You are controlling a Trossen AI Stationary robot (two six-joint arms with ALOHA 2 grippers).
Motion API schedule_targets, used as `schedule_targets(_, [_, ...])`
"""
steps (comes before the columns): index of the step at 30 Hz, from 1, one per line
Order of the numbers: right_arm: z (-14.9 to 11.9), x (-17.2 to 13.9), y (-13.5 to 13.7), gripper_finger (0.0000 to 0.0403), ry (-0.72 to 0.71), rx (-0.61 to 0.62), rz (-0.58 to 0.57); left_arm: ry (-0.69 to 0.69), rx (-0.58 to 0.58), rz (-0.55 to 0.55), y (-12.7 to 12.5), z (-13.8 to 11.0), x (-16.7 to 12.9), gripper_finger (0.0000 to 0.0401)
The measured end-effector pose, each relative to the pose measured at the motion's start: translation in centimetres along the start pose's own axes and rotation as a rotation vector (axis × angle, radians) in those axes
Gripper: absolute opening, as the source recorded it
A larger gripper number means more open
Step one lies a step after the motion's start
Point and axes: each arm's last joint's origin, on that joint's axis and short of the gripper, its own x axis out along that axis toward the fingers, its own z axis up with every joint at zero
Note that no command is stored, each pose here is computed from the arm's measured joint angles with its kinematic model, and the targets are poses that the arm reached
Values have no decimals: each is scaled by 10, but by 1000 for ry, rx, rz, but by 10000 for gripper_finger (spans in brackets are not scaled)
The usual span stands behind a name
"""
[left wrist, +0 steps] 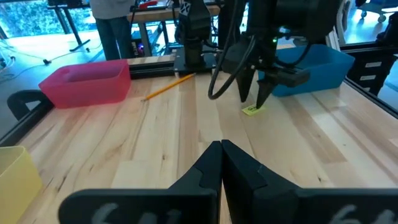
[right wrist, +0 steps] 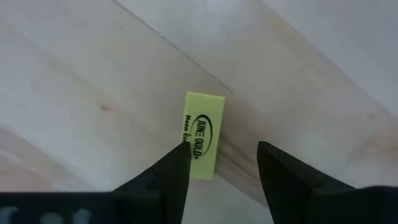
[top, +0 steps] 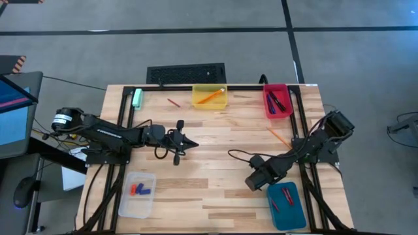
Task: Sort crayons/erasers/pens/pencils in bins
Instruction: Put the green eraser into the transparent bin
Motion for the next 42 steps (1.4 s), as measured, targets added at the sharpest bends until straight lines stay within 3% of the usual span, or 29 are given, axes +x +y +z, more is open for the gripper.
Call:
schedule_targets(5, [-2,5,3,188,-3,0,65,2,-2,0,0,0,0,0])
schedule_targets(12, [-4,6,3,156,-6,-26,61,-3,-4,1,0,0,0,0])
schedule_targets(23, [-3,6,3,50,-21,-139,65,4,-9,4,0,0,0,0])
schedule_targets(27, [-2,2,7,24,-48,-196,74,5,-61,7,0,0,0,0])
schedule_targets(35, [18,-18,36,23,-319,-363,204,8,-238,-68,-2,0,0,11])
schedule_targets(42, [65,-32,59,18,-579,-429,419,25,-345,-188,-8,0,-1,83])
